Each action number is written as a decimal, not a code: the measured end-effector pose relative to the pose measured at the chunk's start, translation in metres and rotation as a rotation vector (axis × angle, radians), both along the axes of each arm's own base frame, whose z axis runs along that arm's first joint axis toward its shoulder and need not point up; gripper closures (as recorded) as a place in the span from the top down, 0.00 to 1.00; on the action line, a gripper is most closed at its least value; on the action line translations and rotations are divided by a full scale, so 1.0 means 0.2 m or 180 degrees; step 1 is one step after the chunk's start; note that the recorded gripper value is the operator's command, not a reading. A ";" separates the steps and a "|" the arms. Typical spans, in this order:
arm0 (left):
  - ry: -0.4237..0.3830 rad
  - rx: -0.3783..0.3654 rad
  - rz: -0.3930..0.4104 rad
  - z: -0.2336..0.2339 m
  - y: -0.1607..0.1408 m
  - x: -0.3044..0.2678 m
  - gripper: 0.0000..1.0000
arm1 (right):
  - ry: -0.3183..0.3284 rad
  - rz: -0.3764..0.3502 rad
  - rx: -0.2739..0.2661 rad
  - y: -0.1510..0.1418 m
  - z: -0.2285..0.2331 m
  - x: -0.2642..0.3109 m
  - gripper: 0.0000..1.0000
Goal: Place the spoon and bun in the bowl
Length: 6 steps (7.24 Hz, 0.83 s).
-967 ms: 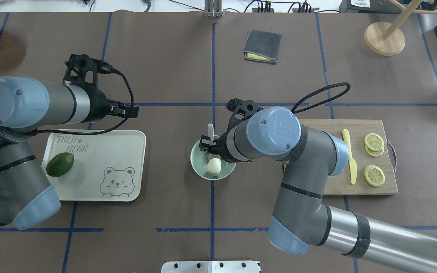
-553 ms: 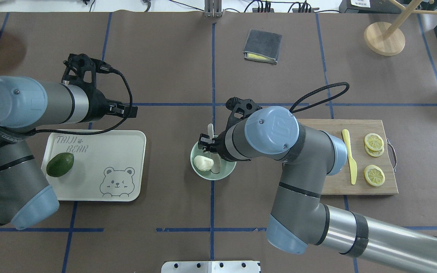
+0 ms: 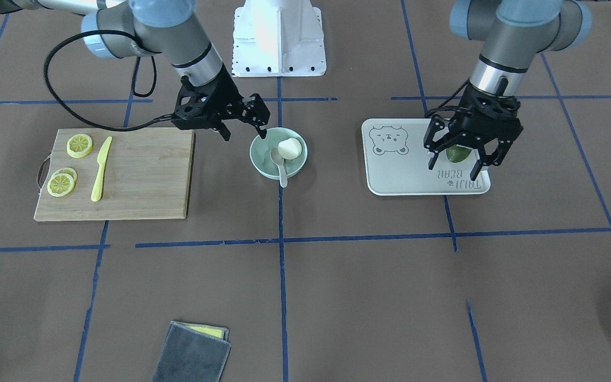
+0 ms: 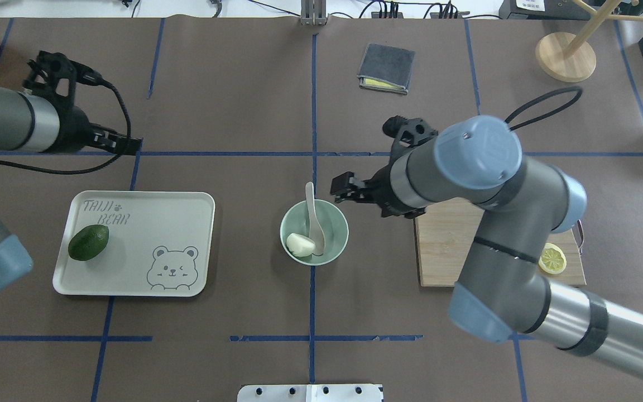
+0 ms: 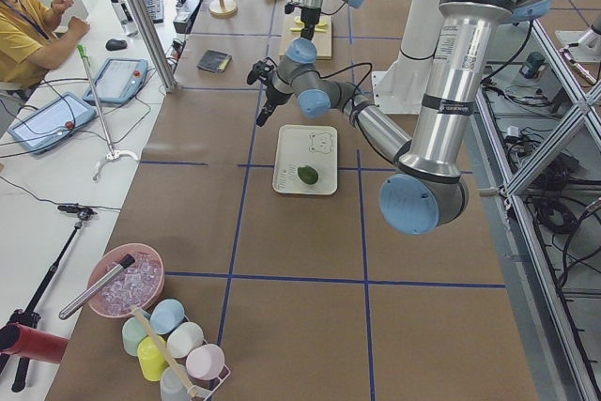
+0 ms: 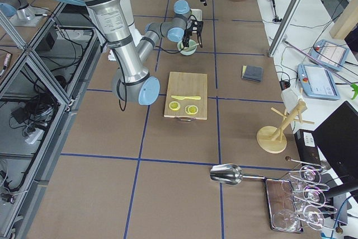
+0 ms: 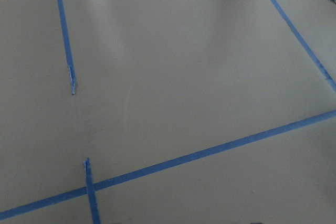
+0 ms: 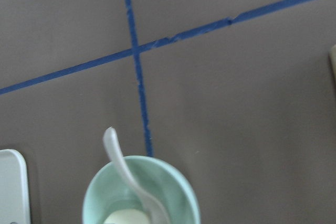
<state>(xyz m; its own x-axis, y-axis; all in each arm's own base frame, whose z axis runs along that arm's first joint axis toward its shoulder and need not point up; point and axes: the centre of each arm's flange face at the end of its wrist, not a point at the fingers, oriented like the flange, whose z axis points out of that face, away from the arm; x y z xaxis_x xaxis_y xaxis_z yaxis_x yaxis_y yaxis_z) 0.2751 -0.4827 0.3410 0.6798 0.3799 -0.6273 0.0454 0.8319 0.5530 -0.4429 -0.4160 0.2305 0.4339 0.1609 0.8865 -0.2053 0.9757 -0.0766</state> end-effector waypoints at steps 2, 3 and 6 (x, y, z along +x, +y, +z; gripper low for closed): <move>0.0054 -0.0223 0.0258 0.27 -0.09 -0.50 1.00 | 0.0271 -0.0232 0.0245 -0.26 0.42 0.57 1.00; 0.0149 -0.0473 0.0259 0.46 -0.09 -0.72 1.00 | 0.0386 -0.0338 0.0358 -0.33 0.64 0.85 1.00; 0.0093 -0.0570 0.0250 0.78 -0.09 -1.07 1.00 | 0.0585 -0.0578 0.0620 -0.31 1.23 1.61 1.00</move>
<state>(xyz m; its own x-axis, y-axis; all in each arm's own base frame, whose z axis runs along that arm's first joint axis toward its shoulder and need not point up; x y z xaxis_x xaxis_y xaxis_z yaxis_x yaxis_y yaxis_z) 0.0607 -0.5011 0.4976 0.6330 0.3117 -0.7086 -0.0098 0.9185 0.3952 -0.1213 -0.4781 0.4770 0.5958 -0.0988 0.7970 -0.0195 0.9903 0.1374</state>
